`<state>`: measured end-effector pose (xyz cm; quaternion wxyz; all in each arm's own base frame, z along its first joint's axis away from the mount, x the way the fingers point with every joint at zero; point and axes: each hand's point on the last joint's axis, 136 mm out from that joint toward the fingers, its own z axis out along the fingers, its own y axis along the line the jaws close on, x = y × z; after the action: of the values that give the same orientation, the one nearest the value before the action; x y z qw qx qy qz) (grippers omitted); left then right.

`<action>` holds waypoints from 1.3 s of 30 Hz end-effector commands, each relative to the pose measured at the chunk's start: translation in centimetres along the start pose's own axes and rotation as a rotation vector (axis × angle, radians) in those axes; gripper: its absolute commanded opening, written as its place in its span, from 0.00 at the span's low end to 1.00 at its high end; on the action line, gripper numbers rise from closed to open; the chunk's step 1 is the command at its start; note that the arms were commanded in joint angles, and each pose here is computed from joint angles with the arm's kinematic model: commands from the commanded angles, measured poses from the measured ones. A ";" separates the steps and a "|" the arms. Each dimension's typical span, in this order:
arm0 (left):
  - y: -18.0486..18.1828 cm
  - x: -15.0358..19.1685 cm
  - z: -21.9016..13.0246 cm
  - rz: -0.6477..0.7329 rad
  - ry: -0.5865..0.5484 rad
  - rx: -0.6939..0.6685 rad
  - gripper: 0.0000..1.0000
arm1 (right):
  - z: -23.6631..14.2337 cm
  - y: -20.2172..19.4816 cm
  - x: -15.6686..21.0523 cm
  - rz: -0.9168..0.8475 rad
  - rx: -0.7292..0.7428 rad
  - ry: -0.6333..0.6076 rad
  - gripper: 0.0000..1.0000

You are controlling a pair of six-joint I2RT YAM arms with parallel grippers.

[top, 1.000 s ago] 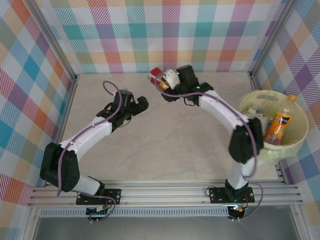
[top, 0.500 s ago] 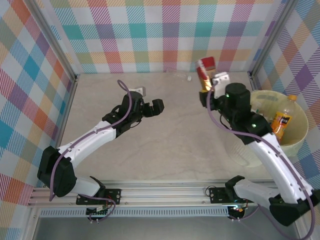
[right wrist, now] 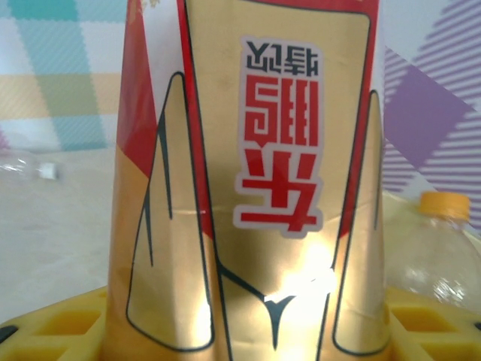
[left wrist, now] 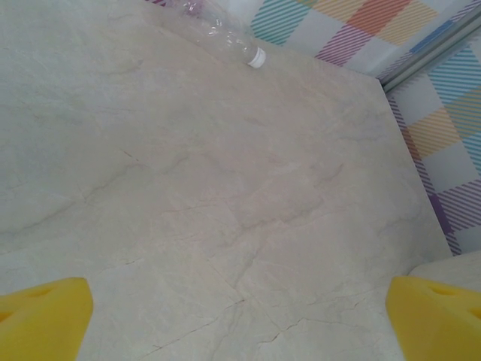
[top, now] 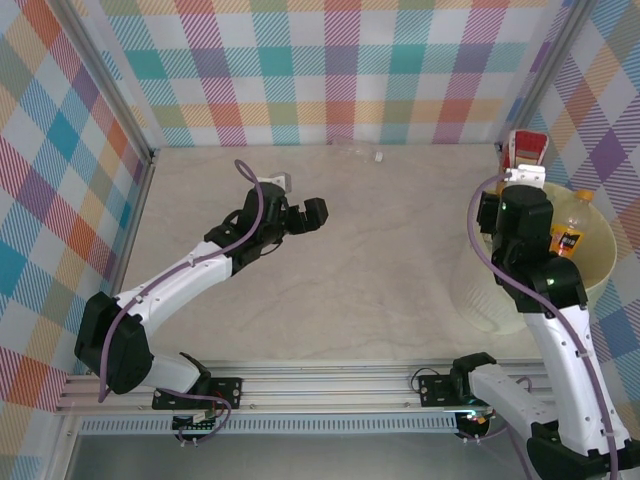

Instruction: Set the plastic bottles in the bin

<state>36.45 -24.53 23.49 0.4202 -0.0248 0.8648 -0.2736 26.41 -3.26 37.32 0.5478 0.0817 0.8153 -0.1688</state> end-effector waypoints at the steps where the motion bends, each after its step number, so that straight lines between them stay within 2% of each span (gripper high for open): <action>1: -1.7 -1.4 -0.6 0.005 -0.028 0.036 1.00 | -0.6 -2.2 2.4 0.004 0.099 0.050 0.46; 5: -1.8 -1.6 -0.7 0.003 -0.033 0.043 1.00 | -1.1 -3.3 3.6 -0.003 0.148 0.077 0.49; 8: -1.9 -1.5 -0.5 0.004 -0.029 0.046 1.00 | -1.5 -4.2 4.0 0.003 0.185 0.087 0.57; 11: -1.7 -1.3 -0.2 -0.002 -0.026 0.040 1.00 | -1.9 -4.1 3.5 0.021 0.166 0.067 0.76; 14: -1.5 -1.4 -0.2 -0.013 -0.029 0.029 1.00 | -2.7 -2.3 1.7 0.095 0.022 0.049 0.98; 20: 0.3 -1.2 -0.3 -0.051 -0.053 -0.052 1.00 | -3.9 4.8 -3.6 0.241 -0.394 0.001 1.00; 25: 2.2 -1.1 -0.7 -0.074 -0.082 -0.136 1.00 | -3.1 14.9 -6.3 0.221 -0.834 0.064 1.00; 28: 3.4 -1.2 -0.9 -0.079 -0.093 -0.199 1.00 | -1.9 20.5 -7.1 0.180 -1.023 0.081 1.00; 31: 5.0 -1.3 -1.3 -0.115 -0.103 -0.273 1.00 | 1.3 24.9 -6.7 0.069 -1.060 0.056 1.00; 39: 7.1 -0.8 -0.7 -0.194 -0.084 -0.311 1.00 | 14.0 32.6 -2.3 -0.149 -0.955 0.081 1.00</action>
<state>37.79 -19.20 22.02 0.4293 -0.1592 0.8687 -0.1890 46.97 21.28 26.57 0.4212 -0.1842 0.8630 0.2098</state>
